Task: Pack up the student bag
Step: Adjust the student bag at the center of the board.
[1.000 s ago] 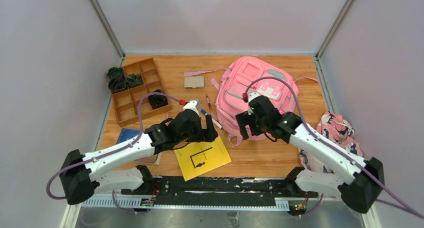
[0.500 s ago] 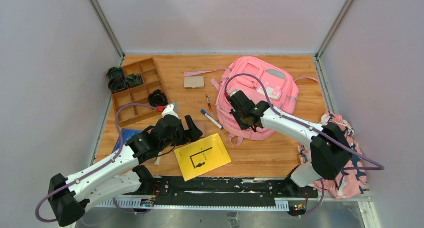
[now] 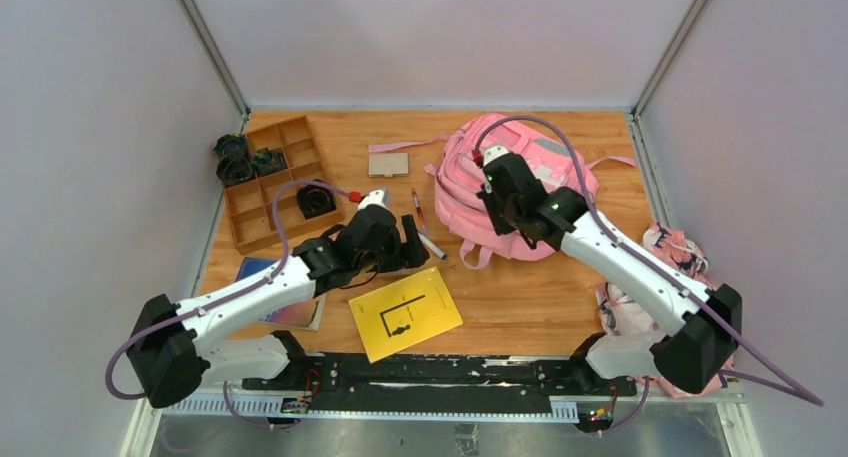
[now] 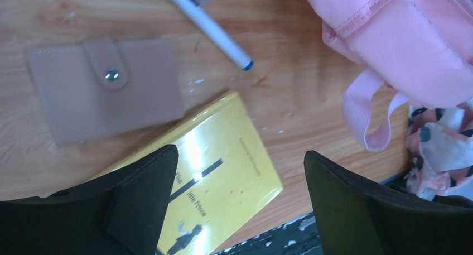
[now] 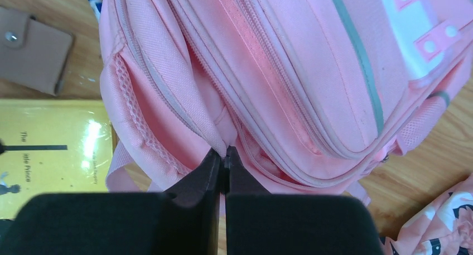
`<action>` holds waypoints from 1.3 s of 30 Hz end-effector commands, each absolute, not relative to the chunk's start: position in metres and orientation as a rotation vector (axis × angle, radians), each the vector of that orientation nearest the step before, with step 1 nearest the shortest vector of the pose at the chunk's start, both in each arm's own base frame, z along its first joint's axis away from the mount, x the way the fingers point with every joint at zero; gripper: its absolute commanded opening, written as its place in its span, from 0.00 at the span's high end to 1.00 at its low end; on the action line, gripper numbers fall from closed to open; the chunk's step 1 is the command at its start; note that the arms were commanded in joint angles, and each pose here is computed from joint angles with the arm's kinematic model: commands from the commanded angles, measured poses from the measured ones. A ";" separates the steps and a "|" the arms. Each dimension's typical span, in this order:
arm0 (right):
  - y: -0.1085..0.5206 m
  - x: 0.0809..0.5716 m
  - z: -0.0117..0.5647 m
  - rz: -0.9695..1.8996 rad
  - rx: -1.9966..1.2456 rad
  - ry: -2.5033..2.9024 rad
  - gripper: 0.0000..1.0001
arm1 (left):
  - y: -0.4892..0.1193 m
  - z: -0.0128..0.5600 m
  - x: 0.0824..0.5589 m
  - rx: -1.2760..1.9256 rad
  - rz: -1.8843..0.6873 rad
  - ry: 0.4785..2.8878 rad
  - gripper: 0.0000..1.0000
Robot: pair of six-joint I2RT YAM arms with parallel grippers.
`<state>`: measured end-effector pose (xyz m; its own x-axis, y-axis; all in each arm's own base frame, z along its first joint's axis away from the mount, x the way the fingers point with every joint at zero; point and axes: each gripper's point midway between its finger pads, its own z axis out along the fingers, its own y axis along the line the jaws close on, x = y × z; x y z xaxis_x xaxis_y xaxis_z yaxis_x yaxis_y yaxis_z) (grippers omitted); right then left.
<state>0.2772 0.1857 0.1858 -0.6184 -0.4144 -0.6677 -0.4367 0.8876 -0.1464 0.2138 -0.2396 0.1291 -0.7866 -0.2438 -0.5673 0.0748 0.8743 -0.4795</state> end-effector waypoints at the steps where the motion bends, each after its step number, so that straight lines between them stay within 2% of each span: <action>1: 0.187 0.278 0.232 0.145 -0.567 2.223 1.00 | -0.278 0.165 0.239 -0.093 -0.782 2.277 0.11; 8: 0.191 0.275 0.189 0.195 -0.596 2.380 0.98 | -0.311 0.172 0.249 -0.082 -0.914 2.271 0.08; 13: 0.178 0.282 0.133 0.257 -0.432 2.527 0.98 | -0.307 0.155 0.244 -0.084 -0.899 2.307 0.08; 20: 0.188 0.277 0.113 0.370 -0.455 2.584 0.75 | -0.297 0.142 0.239 -0.084 -0.847 2.340 0.07; 26: 0.187 0.279 0.120 0.365 -0.413 2.571 0.70 | -0.301 0.137 0.237 -0.067 -0.858 2.361 0.06; 27: 0.187 0.280 0.123 0.365 -0.408 2.554 0.77 | -0.301 0.135 0.237 -0.068 -0.854 2.367 0.06; 28: 0.186 0.281 0.125 0.361 -0.404 2.543 0.91 | -0.302 0.134 0.237 -0.069 -0.855 2.369 0.05; 29: 0.184 0.281 0.128 0.354 -0.395 2.531 0.99 | -0.302 0.133 0.237 -0.071 -0.856 2.370 0.05; 35: 0.186 0.288 0.170 0.386 -0.390 2.411 1.00 | -0.306 0.128 0.239 -0.088 -0.856 2.391 0.01; 39: 0.177 0.295 0.221 0.429 -0.281 2.297 1.00 | -0.314 0.135 0.243 -0.074 -0.870 2.385 0.01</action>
<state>0.2778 0.1822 0.1512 -0.7771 -0.2040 -0.5954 -0.3669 0.9155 0.1651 0.2356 -0.3008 0.1199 -0.8311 -0.2335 -0.5048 0.1219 0.8091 -0.5749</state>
